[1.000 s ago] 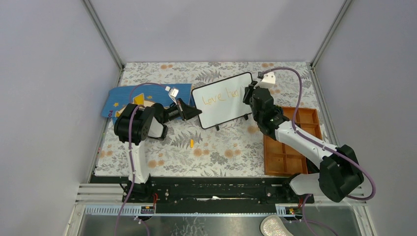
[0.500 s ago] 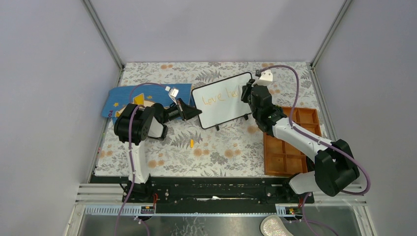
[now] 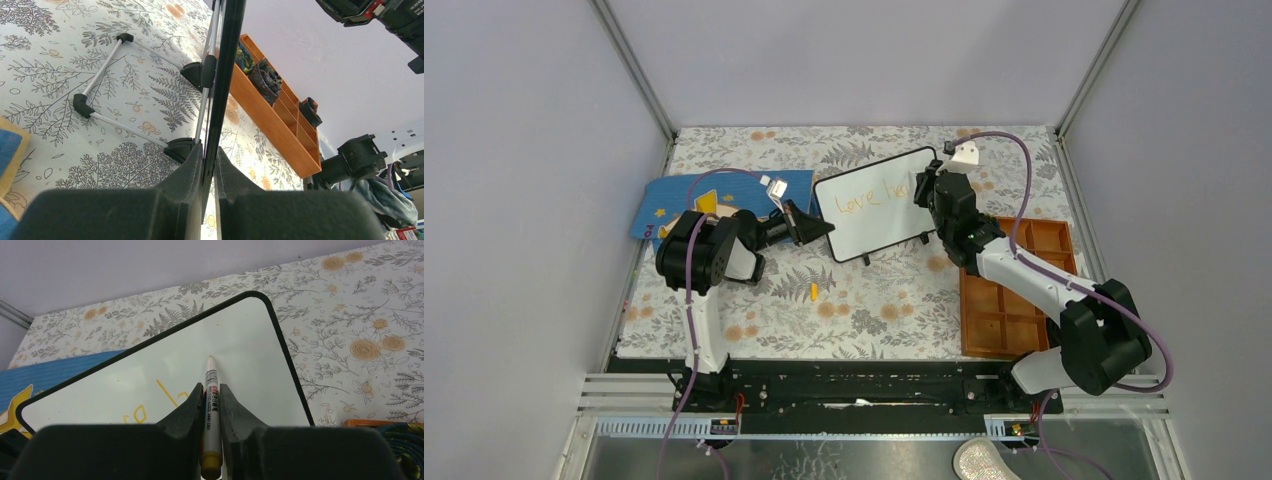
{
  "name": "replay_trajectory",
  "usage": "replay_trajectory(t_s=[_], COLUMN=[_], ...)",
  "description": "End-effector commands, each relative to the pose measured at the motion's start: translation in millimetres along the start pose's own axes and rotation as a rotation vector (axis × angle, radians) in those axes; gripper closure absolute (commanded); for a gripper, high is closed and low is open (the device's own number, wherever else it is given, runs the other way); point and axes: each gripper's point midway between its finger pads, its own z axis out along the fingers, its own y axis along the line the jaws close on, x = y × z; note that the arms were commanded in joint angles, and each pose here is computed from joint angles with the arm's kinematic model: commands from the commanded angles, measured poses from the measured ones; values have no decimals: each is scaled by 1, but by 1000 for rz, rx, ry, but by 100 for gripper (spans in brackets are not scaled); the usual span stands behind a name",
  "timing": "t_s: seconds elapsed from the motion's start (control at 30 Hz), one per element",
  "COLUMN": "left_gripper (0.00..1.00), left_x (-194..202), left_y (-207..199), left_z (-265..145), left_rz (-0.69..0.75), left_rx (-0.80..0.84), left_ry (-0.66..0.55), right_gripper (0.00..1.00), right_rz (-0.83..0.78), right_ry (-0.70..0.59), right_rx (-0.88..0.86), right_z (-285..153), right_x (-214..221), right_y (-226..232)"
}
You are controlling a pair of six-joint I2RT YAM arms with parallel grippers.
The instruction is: Write a sentence on the whiteboard
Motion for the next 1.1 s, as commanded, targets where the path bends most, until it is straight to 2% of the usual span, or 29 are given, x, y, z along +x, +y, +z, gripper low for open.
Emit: replay_trajectory(t_s=[0.0,1.07], left_gripper=[100,100], left_x=[13,11], left_y=[0,-3], left_z=[-3,-2], left_rz=[-50,-45], left_rx=[-8,-5], left_ry=[44,41], right_gripper=[100,100], right_rz=[36,-22], right_ry=[-60,85], right_rx=[4,24], right_z=[7,-6], right_x=[-20,31], right_y=[4,-16])
